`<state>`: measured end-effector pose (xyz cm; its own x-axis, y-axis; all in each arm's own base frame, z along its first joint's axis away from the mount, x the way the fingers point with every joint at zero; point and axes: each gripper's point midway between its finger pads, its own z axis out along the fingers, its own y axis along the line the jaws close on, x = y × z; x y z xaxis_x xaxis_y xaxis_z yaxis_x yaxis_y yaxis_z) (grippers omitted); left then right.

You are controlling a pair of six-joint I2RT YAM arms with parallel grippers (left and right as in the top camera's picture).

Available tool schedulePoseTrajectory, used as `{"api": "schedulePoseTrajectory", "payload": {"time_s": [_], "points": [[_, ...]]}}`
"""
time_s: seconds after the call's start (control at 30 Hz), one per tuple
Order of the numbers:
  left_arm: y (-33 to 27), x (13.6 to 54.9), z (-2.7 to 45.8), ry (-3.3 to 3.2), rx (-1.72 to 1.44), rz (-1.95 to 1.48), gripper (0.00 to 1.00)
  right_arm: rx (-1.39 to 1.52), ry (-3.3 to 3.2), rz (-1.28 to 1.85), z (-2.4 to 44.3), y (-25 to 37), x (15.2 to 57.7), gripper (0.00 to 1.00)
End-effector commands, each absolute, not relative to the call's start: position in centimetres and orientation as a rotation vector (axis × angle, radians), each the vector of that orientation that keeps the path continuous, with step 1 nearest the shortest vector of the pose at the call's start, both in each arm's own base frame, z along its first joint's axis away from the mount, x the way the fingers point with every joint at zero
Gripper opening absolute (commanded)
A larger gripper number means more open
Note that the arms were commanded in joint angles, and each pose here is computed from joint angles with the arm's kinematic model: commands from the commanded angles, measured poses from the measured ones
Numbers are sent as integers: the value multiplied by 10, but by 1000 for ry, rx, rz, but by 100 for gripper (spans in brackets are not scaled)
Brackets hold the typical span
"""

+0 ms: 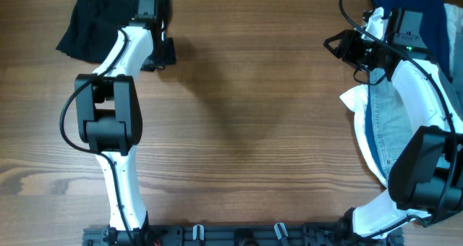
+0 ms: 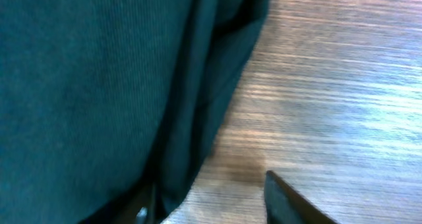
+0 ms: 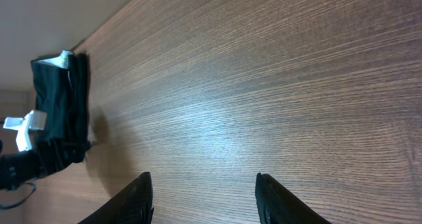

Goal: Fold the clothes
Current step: 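Release the shorts at the top-left corner with the left gripper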

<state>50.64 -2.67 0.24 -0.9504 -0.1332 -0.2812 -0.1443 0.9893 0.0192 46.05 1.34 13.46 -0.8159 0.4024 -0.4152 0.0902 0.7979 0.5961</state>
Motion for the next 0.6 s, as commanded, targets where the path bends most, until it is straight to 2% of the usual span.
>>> {"api": "schedulePoseTrajectory", "payload": {"time_s": [0.0,0.3,0.57], "points": [[-32,511,-2,2821,-237,16,46,361,2459,734,128,8,460,50],[-34,539,-7,2714,-275,-23,47,364,2463,735,128,8,459,50],[-34,543,-1,2698,-273,-28,47,353,2458,737,129,9,460,50]]}}
